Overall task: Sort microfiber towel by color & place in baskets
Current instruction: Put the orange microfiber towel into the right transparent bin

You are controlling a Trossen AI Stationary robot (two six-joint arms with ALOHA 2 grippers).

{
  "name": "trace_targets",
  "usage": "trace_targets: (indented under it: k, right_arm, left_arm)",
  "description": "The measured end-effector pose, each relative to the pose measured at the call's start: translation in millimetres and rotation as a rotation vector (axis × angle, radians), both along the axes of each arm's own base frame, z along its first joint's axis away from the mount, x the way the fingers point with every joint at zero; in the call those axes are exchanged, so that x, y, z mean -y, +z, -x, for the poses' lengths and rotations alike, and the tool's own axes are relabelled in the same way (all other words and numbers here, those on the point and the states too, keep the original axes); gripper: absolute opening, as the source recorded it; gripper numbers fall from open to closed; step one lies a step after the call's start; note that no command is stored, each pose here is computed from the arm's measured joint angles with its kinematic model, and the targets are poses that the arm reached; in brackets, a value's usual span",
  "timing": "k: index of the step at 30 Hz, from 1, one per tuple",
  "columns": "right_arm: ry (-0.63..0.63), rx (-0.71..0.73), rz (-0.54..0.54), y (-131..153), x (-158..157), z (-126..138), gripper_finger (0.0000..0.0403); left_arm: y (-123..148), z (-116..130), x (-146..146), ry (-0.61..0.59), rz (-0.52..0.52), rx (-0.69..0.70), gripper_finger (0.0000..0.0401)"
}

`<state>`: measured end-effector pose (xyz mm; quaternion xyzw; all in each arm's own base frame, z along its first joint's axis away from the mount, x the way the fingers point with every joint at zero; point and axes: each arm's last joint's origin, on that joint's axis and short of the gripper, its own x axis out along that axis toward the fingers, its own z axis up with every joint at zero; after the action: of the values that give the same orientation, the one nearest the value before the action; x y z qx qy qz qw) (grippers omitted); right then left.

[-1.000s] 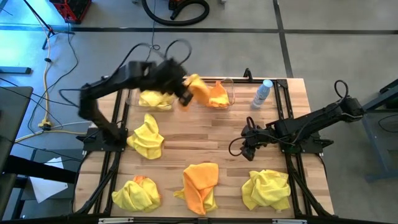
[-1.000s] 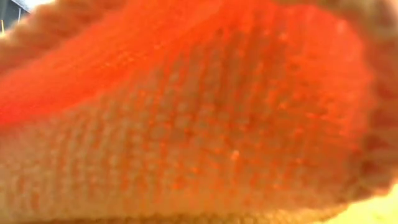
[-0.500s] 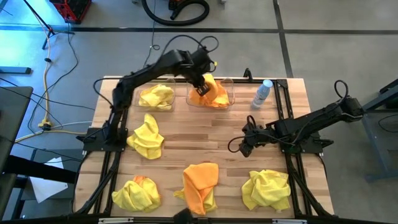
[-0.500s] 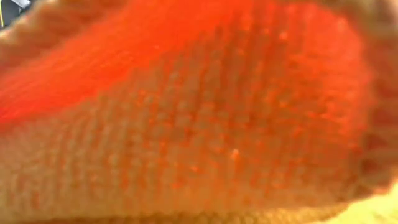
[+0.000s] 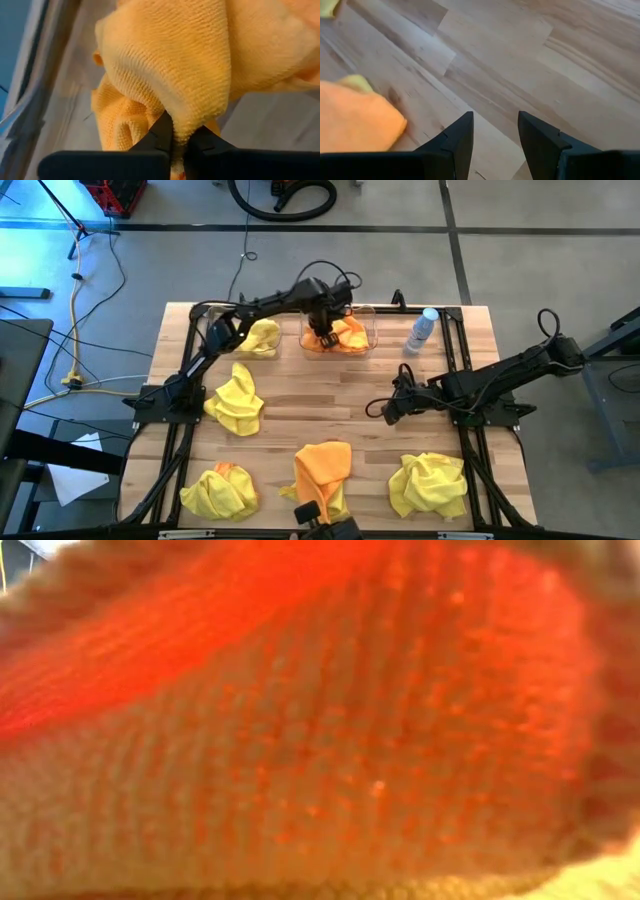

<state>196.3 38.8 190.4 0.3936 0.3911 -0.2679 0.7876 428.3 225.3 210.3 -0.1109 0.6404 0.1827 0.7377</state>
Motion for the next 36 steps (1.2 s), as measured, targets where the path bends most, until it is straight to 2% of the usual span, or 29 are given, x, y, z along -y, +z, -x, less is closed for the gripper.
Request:
trace_targets:
  k: [8, 15, 18, 22, 24, 27, 36]
  right_arm:
    - [-0.084, 0.019, 0.004, 0.3, 1.4, -0.1, 0.0148]
    - [-0.09, 0.021, -0.001, 0.3, 1.4, -0.2, 0.0148]
    - [-0.104, 0.022, -0.01, 0.3, 1.5, -0.1, 0.0148]
    - [-0.115, 0.02, -0.012, 0.1, 2.9, -0.1, 0.0148]
    - [-0.123, 0.021, -0.012, 0.2, 4.4, -0.4, 0.0148]
    - [-0.138, 0.022, -0.013, 0.2, 7.5, -1.1, 0.0148]
    - [-0.148, 0.022, -0.019, 0.3, 10.3, -1.6, 0.0148]
  left_arm:
    - [0.8, 0.9, -0.1, -0.016, 0.005, -0.017, 0.0085]
    - [34.5, 16.8, 5.7, -0.008, -0.024, -0.072, 0.0133]
    - [52.6, 19.4, 6.3, 0.0, -0.078, -0.018, 0.0137]
    - [69.9, 13.6, 3.3, 0.05, -0.144, 0.132, 0.0138]
    - [72.0, 7.5, 1.2, 0.054, -0.143, 0.21, 0.0138]
    - [63.6, 0.3, 0.5, 0.031, -0.091, 0.25, 0.0138]
    - [-7.0, -14.2, -5.1, 0.073, 0.011, 0.089, 0.0138]
